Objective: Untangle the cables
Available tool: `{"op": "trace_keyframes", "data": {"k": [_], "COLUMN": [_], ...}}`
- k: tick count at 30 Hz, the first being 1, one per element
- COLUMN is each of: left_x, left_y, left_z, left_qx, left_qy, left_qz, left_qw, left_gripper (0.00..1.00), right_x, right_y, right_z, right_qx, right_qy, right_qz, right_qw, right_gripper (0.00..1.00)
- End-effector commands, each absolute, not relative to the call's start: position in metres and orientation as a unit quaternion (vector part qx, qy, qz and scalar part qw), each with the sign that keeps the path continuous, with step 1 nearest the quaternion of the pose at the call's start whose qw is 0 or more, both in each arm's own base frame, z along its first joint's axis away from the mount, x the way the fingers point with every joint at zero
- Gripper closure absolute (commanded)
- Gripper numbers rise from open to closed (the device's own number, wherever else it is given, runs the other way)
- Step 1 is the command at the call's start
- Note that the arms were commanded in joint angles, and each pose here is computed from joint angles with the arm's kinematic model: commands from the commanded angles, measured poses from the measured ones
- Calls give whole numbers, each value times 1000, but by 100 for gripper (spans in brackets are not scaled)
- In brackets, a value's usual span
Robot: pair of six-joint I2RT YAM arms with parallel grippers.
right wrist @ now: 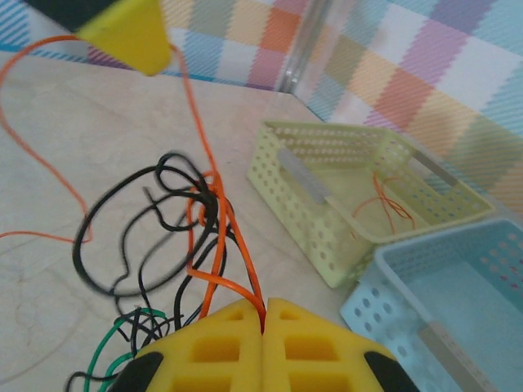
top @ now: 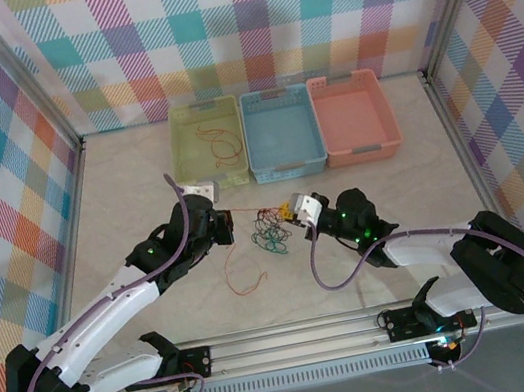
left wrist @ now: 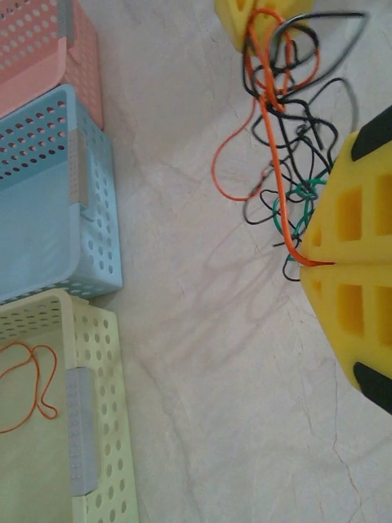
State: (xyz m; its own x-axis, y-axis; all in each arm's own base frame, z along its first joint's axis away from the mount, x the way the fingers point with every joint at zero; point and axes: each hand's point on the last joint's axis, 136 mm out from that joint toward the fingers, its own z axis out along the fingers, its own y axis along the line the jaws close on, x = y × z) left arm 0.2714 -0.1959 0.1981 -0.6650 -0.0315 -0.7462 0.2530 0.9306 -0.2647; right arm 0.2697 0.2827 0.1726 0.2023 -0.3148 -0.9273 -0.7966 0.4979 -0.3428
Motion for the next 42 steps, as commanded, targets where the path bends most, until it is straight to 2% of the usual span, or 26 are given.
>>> {"op": "trace_keyframes", "data": {"k": [1,10,14,19,29,37,42], "left_x": [274,273,273,272,268,260,250], "left_y": [-183,-187,-186,-186,-194,-209,-217], "left_z": [204,209,210,212,217,235,247], "left_qx": [39,43,43,43,57,79,92], "left_qy": [894,888,887,885,876,852,838], "left_qz": [-157,-176,-176,-178,-205,-264,-306], "left_qw": [418,423,426,429,432,445,442], "left_gripper": [100,100,100,100,100,100,100], "right_x": [290,336,343,343,331,295,279], "right_y": [261,199,183,183,210,270,298], "right_z": [194,182,183,182,180,176,168], "right_qx": [-377,-229,-192,-192,-259,-390,-441], "right_qy": [628,719,734,736,721,657,629], "right_qz": [187,98,78,91,142,284,328], "right_qw": [655,649,647,643,627,580,550], "right_gripper": [99,93,88,86,76,64,59]}}
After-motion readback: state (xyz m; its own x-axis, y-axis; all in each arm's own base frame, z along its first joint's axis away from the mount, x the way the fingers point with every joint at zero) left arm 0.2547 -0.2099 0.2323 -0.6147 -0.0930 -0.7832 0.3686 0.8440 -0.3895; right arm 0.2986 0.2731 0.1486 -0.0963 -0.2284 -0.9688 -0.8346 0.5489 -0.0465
